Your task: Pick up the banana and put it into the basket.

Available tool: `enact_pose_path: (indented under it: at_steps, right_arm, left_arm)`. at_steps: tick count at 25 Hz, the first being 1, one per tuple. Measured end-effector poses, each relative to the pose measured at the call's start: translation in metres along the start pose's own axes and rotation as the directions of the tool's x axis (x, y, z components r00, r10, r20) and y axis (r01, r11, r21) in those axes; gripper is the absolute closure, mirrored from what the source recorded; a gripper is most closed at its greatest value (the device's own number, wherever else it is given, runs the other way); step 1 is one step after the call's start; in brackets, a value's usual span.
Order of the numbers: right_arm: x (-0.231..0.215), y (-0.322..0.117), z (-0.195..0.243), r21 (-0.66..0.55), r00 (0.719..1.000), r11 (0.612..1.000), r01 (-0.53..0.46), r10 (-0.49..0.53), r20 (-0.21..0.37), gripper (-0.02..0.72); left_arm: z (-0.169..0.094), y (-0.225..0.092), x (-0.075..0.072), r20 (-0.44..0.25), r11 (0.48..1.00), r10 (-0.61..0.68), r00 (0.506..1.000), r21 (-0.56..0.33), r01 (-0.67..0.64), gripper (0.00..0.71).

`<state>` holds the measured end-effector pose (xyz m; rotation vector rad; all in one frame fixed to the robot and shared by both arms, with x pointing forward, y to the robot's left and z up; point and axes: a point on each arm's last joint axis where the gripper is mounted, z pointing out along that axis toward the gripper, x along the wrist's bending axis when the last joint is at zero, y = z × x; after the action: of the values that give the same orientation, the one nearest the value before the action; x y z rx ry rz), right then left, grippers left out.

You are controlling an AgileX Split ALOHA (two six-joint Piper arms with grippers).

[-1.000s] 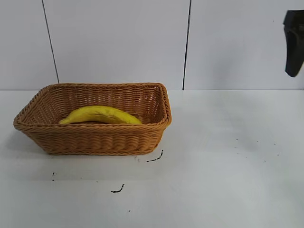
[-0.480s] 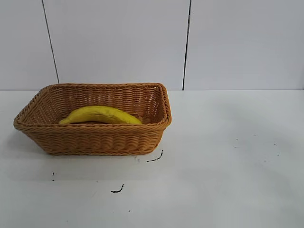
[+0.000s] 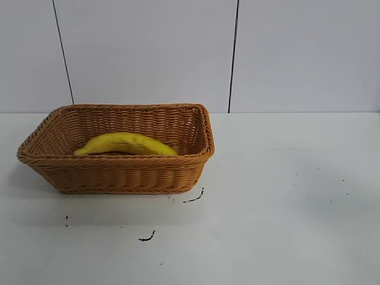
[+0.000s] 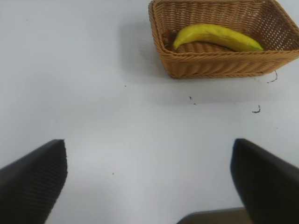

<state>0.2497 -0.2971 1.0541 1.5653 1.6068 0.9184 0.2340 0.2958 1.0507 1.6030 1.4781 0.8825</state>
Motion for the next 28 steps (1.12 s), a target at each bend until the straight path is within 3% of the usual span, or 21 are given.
enact_pose_path:
  at_steps: [6,28]
  right_arm:
    - [0.001,-0.007,-0.012,-0.088,1.000,0.996,-0.001,0.001,-0.003,0.012]
    - [0.001,-0.007,-0.012,-0.091,1.000,0.996,-0.004,0.003,-0.007,0.012]
  left_arm:
    - [0.000,0.000,0.000,0.000,1.000,0.000,1.000,0.000,0.000,0.020]
    - [0.000,0.000,0.000,0.000,1.000,0.000,1.000,0.000,0.000,0.020]
